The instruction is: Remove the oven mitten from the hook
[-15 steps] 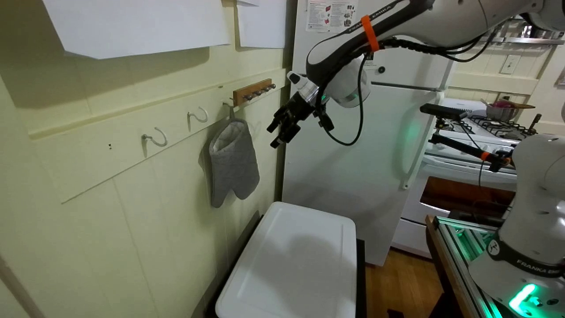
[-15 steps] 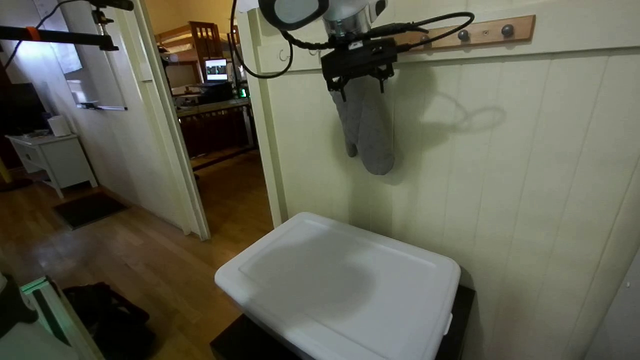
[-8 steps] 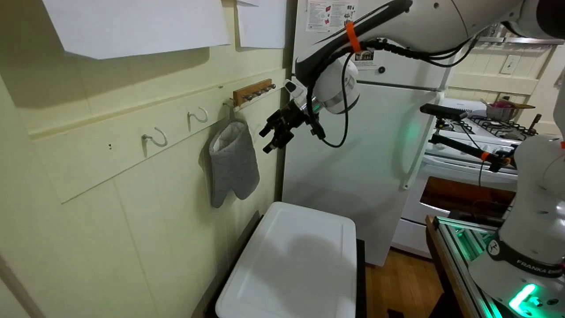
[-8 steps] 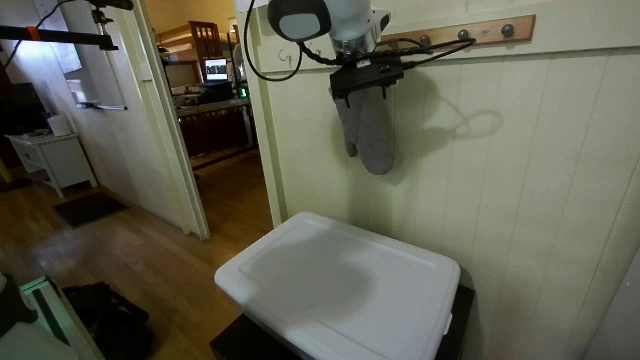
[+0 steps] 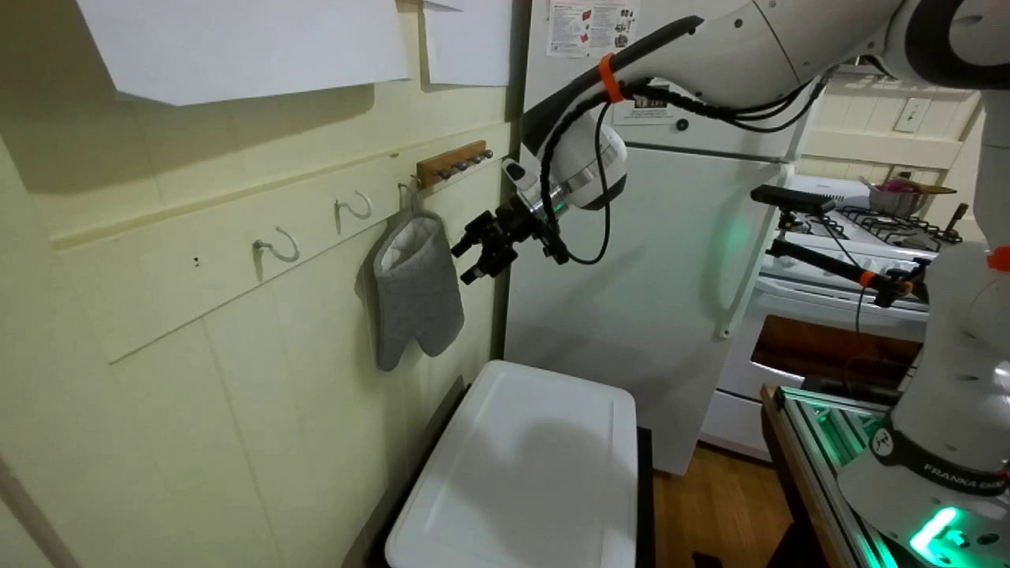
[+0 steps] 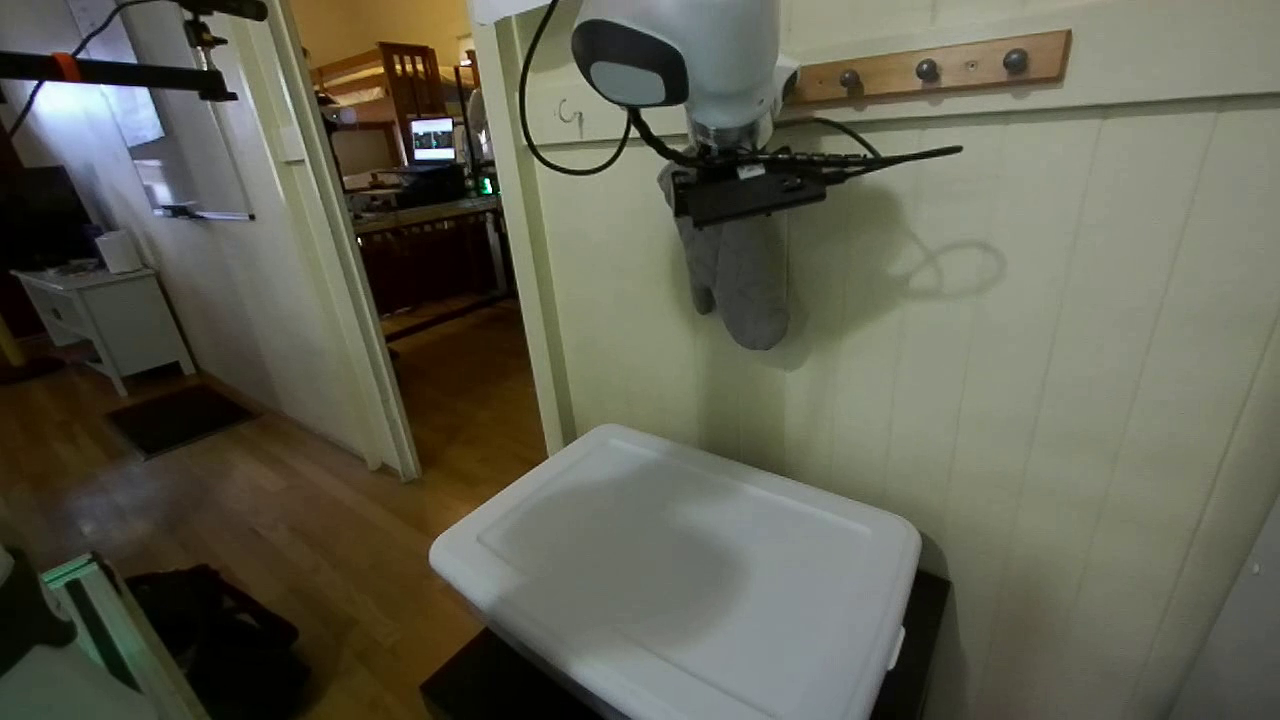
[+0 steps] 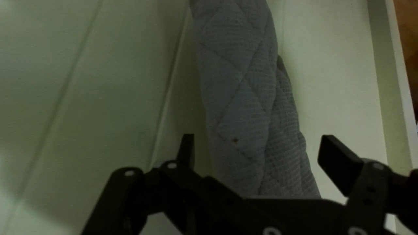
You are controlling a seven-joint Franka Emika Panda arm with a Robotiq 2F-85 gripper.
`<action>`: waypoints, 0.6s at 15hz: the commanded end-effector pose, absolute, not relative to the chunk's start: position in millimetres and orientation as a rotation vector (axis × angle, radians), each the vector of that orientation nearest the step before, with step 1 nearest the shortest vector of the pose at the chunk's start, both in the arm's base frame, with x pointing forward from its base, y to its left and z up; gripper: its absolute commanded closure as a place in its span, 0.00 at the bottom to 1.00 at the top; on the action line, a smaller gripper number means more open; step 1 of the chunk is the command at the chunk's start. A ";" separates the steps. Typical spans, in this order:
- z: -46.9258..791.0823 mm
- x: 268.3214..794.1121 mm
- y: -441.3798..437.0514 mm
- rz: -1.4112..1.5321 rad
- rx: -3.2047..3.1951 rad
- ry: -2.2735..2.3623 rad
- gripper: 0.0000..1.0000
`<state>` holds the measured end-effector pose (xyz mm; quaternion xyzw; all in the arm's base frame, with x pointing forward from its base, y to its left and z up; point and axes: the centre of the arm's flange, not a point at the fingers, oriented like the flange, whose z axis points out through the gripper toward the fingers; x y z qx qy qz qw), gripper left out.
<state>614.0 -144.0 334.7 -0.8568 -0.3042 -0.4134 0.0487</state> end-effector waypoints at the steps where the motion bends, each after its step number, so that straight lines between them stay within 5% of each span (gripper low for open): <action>1: 311.6 624.5 -147.9 -1.295 -2.530 -0.959 0.29; 2: 308.3 625.4 -147.9 -1.297 -2.520 -0.963 0.30; 9: 304.8 626.8 -145.4 -1.292 -2.461 -0.963 0.85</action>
